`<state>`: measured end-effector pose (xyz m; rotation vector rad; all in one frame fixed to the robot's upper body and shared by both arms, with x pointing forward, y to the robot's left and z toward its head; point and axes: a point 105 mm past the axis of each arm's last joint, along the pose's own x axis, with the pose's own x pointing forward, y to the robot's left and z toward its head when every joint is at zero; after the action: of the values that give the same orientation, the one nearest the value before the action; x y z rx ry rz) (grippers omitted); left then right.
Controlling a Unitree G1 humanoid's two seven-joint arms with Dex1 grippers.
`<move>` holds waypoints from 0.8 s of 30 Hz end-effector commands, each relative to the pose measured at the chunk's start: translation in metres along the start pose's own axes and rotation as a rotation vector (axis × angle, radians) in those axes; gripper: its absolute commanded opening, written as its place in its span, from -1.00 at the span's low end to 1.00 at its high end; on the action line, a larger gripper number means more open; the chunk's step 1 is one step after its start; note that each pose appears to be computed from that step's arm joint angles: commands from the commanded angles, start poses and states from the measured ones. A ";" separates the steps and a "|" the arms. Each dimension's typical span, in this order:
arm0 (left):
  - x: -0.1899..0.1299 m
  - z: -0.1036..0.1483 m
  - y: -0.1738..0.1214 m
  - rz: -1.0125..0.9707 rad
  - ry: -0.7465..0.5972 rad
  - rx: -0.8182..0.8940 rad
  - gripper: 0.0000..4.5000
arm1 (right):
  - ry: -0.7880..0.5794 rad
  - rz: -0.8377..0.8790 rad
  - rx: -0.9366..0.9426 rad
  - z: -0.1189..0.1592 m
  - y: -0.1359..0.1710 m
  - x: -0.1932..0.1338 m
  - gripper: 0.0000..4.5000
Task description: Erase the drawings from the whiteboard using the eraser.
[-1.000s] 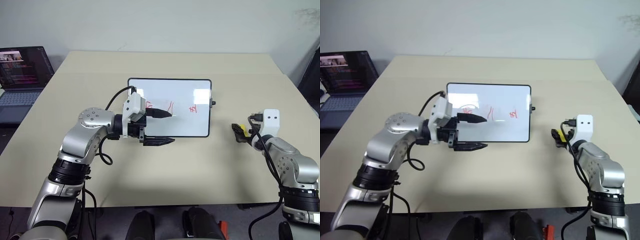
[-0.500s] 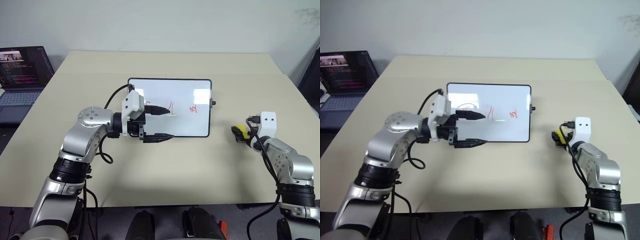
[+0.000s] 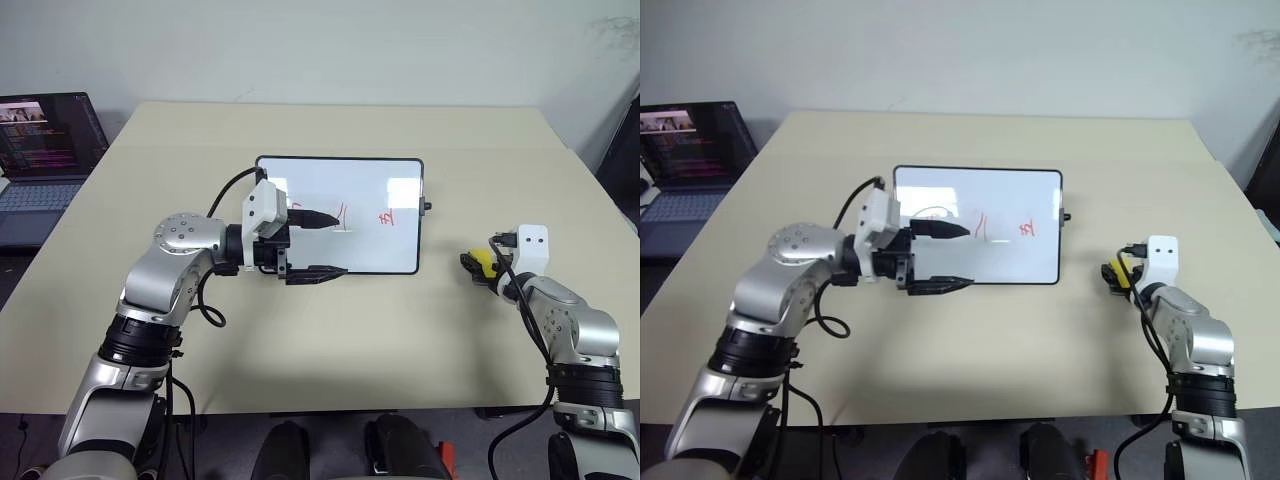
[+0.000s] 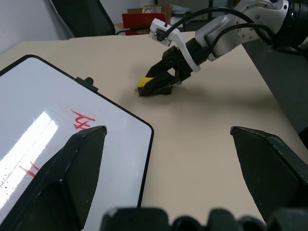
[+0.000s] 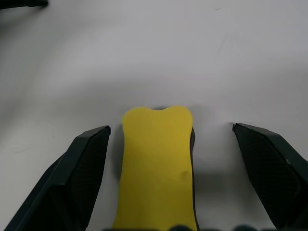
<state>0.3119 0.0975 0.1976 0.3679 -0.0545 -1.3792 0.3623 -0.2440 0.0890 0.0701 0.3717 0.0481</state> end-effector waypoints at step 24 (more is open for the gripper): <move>-0.001 0.007 0.001 0.024 -0.026 0.040 1.00 | -0.118 -0.062 -0.083 0.017 0.007 -0.015 0.91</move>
<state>0.3125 0.0983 0.1933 0.3556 -0.0520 -1.3617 0.3534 -0.2387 0.0945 -0.0001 0.3224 0.0036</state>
